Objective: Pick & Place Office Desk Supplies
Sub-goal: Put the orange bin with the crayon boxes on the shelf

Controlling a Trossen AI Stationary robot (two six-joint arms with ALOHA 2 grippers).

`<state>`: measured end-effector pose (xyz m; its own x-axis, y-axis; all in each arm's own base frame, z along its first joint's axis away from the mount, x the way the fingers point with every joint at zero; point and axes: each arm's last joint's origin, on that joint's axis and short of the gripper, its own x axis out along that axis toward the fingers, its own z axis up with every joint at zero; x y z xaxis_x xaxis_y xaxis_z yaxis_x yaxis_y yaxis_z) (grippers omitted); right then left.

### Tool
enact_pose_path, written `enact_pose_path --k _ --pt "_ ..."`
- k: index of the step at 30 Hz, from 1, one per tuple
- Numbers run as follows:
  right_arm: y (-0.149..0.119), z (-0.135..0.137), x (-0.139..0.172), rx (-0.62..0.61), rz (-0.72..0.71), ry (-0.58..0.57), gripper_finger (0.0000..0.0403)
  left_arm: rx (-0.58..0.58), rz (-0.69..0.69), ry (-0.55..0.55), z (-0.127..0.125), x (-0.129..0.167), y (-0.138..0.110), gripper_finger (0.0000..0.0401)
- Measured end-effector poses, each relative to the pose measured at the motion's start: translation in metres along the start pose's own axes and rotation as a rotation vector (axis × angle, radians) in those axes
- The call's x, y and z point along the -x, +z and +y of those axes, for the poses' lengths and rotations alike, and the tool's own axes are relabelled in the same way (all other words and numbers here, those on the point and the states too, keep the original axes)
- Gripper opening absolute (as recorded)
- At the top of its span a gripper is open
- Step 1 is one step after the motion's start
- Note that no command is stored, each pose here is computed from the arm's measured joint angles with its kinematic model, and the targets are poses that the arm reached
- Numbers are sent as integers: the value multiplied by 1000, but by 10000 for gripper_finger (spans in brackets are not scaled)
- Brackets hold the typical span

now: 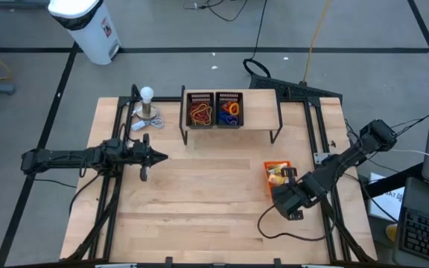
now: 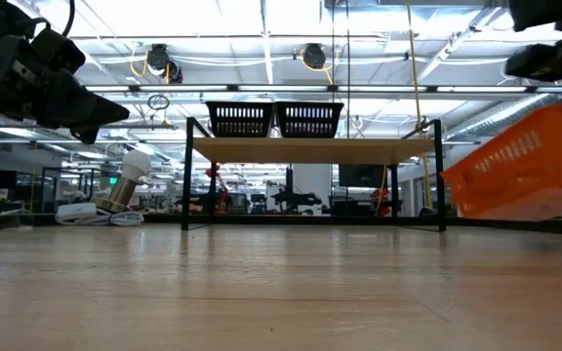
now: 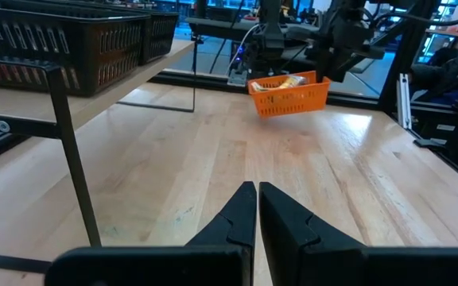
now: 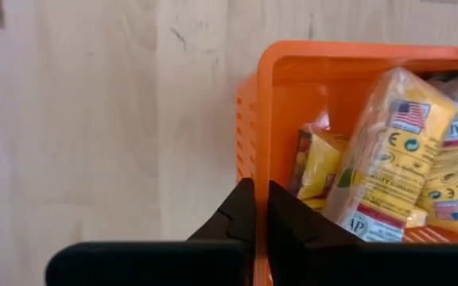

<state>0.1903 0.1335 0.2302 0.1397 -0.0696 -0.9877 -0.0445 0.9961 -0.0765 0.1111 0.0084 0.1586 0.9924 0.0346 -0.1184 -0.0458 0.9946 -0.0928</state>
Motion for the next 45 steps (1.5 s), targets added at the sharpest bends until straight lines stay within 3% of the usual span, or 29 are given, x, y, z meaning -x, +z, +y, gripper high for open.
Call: enact_pose_path --k 10,20,29,45 --pt "-4 14 25 -10 -55 -41 1 2 0 1 0 0 0 21" --pt "30 5 81 54 -19 -162 1 3 0 3 0 0 0 21" --pt "69 -27 110 89 -50 -209 1 3 0 3 0 0 0 21" --pt "91 -109 117 98 -9 -247 1 -25 1 0 0 0 0 21"
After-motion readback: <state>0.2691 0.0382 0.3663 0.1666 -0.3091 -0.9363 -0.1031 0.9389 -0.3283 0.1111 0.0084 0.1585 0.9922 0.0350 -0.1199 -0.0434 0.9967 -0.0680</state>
